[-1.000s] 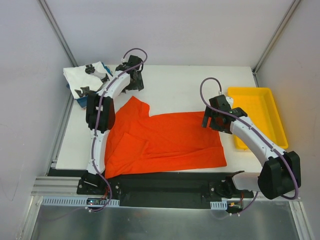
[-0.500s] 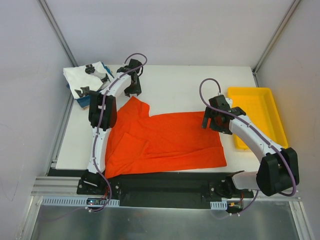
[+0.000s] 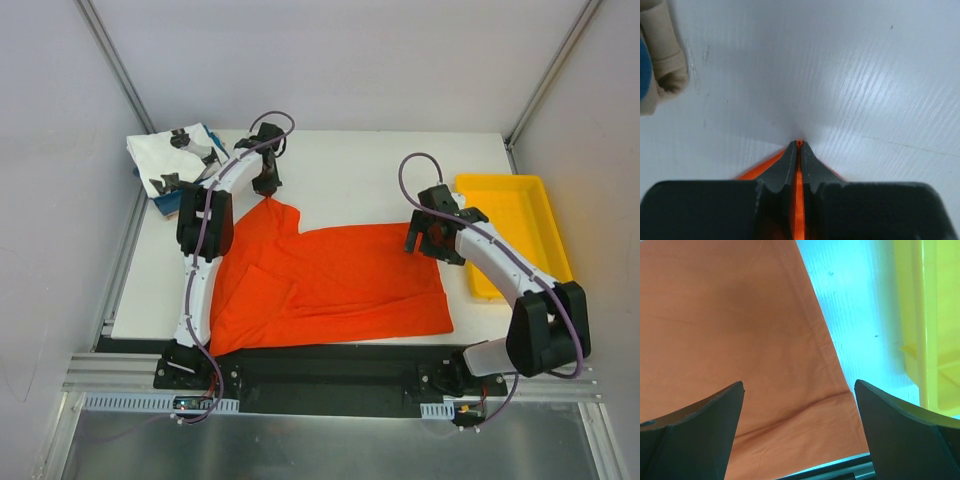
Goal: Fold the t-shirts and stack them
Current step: Fold the tshirt
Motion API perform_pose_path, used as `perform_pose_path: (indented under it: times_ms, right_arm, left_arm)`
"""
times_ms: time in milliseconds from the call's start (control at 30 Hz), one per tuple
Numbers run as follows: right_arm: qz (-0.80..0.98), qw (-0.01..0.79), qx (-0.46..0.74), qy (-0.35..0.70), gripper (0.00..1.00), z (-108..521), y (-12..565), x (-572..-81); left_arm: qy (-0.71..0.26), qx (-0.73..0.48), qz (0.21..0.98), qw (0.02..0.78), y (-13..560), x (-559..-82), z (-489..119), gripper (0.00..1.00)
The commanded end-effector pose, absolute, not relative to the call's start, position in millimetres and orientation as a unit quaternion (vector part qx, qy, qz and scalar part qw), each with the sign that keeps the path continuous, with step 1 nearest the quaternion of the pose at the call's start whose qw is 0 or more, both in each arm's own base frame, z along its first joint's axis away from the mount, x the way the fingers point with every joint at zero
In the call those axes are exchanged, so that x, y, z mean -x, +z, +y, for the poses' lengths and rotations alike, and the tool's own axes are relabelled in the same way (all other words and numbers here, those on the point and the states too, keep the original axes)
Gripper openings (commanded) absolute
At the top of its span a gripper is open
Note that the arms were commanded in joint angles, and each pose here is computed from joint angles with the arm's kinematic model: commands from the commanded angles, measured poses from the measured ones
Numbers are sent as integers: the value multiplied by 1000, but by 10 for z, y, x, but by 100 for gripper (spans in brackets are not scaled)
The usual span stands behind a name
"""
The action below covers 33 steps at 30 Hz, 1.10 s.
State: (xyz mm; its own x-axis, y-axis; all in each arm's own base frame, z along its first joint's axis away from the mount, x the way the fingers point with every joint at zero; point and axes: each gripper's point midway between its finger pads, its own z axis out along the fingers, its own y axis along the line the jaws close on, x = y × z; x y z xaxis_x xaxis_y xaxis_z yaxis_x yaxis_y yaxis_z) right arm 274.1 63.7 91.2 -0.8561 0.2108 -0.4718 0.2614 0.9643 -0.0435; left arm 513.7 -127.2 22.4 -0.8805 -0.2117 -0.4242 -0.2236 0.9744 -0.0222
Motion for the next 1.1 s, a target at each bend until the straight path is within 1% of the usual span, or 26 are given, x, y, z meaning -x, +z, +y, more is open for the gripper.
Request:
perform_pose_path:
  times_ms: [0,67,133,167,233,300,367,400,467,533,567,767,800,967,1067]
  right_arm:
    - [949,280,-136,-51,97,678,1154,-3257]
    - [953,269,-128,-64,97,705,1088,-3423]
    - [951,276,-125,-69,97,737,1183,-3641]
    - [955,257,-122,-82,97,724,1026,-3711]
    - [952,258,-132,-95,97,671,1044,-3908]
    - [959,218,-145,-109,97,608,814,-3987]
    - [958,220,-151,-106,97,623,805,-4155]
    - [960,206,-152,-116,97,591,688,-4173]
    - [958,214,-152,-119,97,594,730,-4315]
    - [961,192,-152,-130,97,553,623,-4329]
    - [960,194,-154,-130,97,546,636,-4395]
    - [969,147,-152,-125,97,534,375,-4326]
    - [970,143,-154,-124,99,535,350,-4307]
    - [972,137,-161,-105,99,577,352,-4281]
    - [973,130,-167,-93,92,609,310,-4219]
  left_arm:
    - [11,113,974,194,377,-4892,-1258,0]
    - [7,113,973,203,514,-4862,-1250,0]
    - [8,114,973,202,555,-4797,-1238,0]
    - [5,119,970,211,662,-4784,-1232,0]
    - [9,122,970,208,677,-4702,-1213,0]
    - [2,120,969,218,804,-4648,-1243,0]
    - [3,112,969,218,856,-4546,-1271,0]
    - [4,110,969,220,877,-4514,-1283,0]
    - [9,111,968,223,937,-4414,-1264,0]
    - [15,107,970,219,906,-4306,-1276,0]
    - [12,105,968,227,970,-4284,-1294,0]
    - [16,85,969,231,1005,-4058,-1390,0]
    - [20,83,968,234,1015,-4039,-1398,0]
    - [24,80,968,236,1055,-3878,-1401,0]
    - [29,85,968,236,1049,-3791,-1358,0]
